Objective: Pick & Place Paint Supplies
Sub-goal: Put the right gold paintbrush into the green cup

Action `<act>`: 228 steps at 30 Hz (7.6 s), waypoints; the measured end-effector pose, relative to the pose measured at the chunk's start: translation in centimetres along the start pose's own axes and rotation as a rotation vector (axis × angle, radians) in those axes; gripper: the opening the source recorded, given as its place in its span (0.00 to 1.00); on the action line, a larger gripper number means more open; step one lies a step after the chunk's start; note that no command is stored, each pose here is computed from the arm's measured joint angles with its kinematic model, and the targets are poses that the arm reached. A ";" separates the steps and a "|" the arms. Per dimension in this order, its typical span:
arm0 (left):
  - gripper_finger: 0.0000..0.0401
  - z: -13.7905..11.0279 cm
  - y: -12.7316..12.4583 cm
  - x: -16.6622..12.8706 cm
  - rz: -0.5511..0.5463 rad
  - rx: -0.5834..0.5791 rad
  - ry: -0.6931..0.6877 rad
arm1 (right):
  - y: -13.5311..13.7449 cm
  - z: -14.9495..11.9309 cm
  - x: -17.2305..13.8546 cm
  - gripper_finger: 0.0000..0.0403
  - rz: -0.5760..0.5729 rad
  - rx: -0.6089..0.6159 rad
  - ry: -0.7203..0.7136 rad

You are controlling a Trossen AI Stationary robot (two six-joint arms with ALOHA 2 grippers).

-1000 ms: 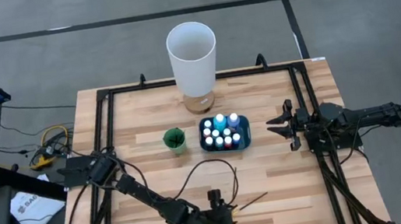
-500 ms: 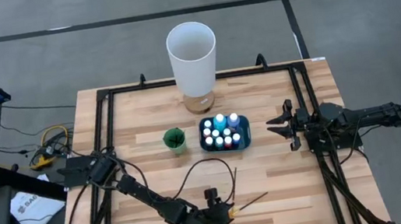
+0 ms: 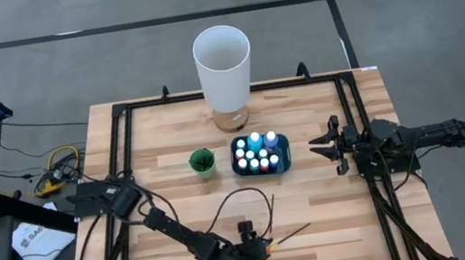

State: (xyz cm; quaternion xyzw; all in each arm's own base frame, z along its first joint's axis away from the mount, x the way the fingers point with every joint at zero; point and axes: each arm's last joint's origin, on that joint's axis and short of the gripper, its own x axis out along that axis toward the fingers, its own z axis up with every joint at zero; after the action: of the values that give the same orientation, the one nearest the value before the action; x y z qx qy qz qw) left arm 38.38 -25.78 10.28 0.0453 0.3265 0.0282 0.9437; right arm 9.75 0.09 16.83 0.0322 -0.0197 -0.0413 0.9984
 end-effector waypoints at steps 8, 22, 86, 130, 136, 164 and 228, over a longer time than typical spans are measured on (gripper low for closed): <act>0.51 -0.5 -0.2 0.1 -0.001 0.030 0.016 | 0.0 0.0 0.0 0.24 0.000 0.000 0.000; 0.20 -1.0 0.6 0.3 0.065 -0.005 0.087 | 0.0 0.0 0.0 0.24 0.000 0.000 0.000; 0.27 -3.7 0.3 -10.6 0.165 -0.138 0.436 | 0.0 0.0 0.0 0.24 0.000 0.000 0.000; 0.20 -5.2 1.6 -8.3 0.083 -0.195 0.420 | 0.0 0.0 0.0 0.24 0.000 0.000 0.000; 0.03 -5.5 1.8 -8.2 0.096 -0.223 0.412 | 0.0 0.0 0.0 0.24 0.000 0.000 0.000; 0.00 -0.3 4.1 -13.6 0.153 -0.266 0.174 | 0.0 0.0 0.0 0.24 0.001 0.000 0.000; 0.54 -3.0 14.5 -5.4 0.274 -0.290 0.285 | 0.0 0.0 0.0 0.24 0.000 0.000 0.000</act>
State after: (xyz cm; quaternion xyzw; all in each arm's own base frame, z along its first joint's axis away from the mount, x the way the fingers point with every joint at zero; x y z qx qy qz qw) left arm 31.89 -11.61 12.74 -0.0511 0.4396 0.2087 0.8721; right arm 9.75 0.09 16.83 0.0320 -0.0196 -0.0411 0.9985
